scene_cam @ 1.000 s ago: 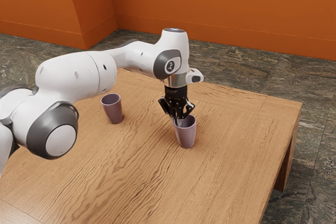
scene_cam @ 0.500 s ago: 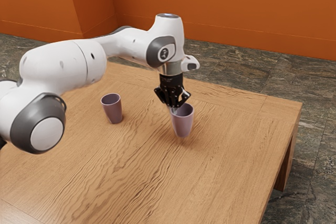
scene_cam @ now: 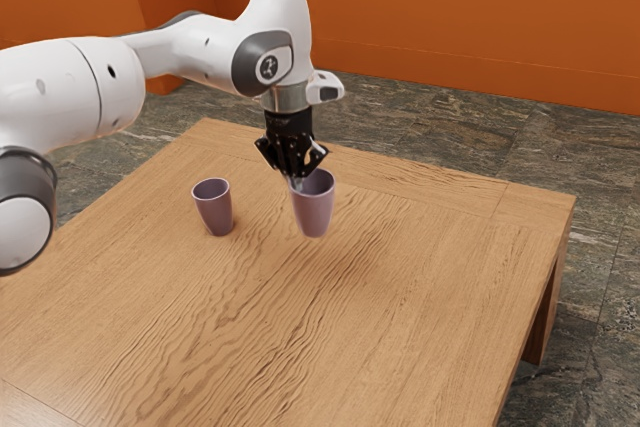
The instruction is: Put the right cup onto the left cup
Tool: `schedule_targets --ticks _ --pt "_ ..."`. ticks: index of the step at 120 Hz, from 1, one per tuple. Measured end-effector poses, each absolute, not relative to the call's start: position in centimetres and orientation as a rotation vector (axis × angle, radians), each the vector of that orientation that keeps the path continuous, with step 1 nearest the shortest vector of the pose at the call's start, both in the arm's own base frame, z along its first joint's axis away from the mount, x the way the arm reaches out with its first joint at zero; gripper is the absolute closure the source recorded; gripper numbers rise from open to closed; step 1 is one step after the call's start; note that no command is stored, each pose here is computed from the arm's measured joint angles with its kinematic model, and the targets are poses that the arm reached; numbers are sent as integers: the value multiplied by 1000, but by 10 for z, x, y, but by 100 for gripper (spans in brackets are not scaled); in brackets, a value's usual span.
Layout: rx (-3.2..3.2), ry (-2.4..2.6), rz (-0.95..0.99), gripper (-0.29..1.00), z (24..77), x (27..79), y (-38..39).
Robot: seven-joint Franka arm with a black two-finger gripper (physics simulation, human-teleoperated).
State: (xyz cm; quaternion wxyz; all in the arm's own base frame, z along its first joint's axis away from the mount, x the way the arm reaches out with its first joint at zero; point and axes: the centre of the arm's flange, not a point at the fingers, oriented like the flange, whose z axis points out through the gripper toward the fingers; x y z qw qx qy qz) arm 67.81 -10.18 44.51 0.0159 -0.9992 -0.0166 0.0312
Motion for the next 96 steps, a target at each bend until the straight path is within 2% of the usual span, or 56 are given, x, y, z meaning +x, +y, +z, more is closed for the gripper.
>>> schedule_targets --ticks 96 --pt "-3069 -326 43 78 484 637 32"
